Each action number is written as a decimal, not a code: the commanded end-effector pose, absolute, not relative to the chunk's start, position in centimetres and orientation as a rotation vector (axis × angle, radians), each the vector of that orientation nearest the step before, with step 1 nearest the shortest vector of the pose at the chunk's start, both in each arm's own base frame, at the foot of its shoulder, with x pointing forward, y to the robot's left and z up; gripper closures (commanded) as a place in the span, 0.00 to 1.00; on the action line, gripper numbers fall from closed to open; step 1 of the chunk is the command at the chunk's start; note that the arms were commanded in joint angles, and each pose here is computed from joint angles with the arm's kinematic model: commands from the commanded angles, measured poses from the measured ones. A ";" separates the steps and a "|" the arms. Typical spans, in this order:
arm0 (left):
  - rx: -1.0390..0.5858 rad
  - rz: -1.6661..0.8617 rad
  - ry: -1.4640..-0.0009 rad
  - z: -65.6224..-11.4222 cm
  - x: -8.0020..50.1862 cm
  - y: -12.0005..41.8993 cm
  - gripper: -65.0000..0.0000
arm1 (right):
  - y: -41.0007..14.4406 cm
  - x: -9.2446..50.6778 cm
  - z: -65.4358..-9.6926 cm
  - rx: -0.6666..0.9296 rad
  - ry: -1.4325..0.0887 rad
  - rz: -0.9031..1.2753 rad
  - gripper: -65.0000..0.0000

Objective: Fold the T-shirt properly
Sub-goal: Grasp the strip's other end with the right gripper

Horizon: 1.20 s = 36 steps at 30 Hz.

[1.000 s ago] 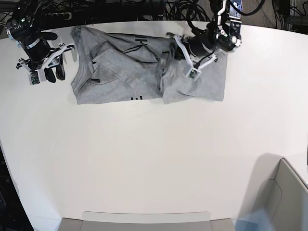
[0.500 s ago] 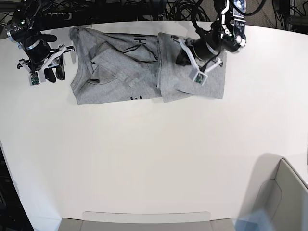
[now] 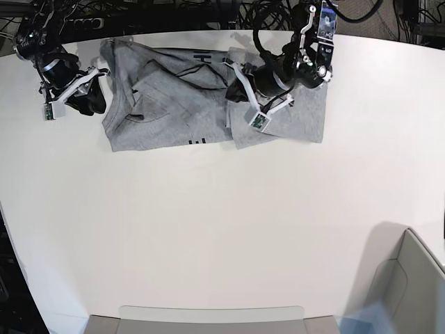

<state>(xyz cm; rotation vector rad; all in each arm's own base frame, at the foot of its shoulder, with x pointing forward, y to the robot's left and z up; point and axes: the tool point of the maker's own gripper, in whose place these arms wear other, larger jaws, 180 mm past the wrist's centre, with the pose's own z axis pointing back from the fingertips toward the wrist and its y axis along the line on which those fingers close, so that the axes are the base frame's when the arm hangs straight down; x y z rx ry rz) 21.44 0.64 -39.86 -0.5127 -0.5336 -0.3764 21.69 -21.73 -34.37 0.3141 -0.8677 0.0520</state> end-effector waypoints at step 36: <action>-0.505 -0.387 -0.560 -39.4 21.8 1.3 1.00 | -12.4 20.4 -40.6 0.737 -0.737 0.066 0.72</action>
